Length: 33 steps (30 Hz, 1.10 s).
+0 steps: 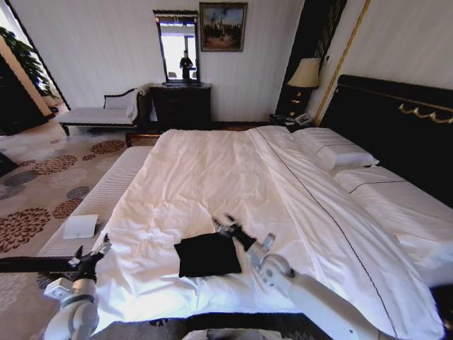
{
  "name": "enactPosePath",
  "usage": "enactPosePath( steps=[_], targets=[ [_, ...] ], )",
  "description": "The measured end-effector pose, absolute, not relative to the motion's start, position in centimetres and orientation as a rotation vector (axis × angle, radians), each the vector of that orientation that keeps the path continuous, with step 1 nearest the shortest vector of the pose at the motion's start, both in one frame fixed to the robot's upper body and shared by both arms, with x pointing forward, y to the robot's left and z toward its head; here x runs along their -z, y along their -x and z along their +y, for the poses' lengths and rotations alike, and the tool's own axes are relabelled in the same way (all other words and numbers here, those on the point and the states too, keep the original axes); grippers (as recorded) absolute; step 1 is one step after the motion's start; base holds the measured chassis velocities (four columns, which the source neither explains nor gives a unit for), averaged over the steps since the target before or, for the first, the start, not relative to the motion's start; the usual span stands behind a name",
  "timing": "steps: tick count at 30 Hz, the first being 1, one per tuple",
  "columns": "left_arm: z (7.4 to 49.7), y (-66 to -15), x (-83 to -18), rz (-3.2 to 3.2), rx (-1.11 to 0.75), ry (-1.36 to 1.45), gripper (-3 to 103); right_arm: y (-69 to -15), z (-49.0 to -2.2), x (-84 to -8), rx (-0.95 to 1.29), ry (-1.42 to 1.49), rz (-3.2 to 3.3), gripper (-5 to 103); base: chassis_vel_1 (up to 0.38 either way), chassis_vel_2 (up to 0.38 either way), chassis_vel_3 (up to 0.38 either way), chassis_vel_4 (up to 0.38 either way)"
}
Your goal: Fold the clothes on the bed.
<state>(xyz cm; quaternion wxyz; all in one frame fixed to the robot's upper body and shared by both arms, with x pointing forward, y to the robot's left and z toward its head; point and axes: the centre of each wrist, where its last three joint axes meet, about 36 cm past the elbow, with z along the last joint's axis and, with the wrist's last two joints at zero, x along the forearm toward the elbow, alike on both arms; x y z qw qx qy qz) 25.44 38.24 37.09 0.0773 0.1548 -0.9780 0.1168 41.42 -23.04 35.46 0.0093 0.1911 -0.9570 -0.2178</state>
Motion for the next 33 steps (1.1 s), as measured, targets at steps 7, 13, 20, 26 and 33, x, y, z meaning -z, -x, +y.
enactPosePath(
  steps=[7,13,20,26,33],
  targets=[
    [34.0,-25.7,-37.7,-3.076,-0.138,-0.299,100,-37.2,-29.3,-35.8,0.303,-0.144,-3.221,100,0.0,0.0,0.0,0.0],
    [28.9,-24.5,-41.4,-3.137,-0.168,-0.122,100,-30.9,-28.7,-37.3,0.191,0.116,-3.254,100,0.0,0.0,0.0,0.0],
    [26.5,-21.8,-45.3,-3.177,-0.158,0.022,100,-26.4,-27.8,-40.4,-0.035,0.191,-3.276,100,0.0,0.0,0.0,0.0],
    [26.6,-21.8,-45.3,-3.177,-0.157,0.02,100,-26.5,-27.7,-40.4,-0.029,0.182,-3.278,100,0.0,0.0,0.0,0.0],
    [26.7,-21.8,-45.2,-3.175,-0.158,0.017,100,-26.6,-27.6,-40.3,-0.019,0.175,-3.277,100,0.0,0.0,0.0,0.0]
  ],
)
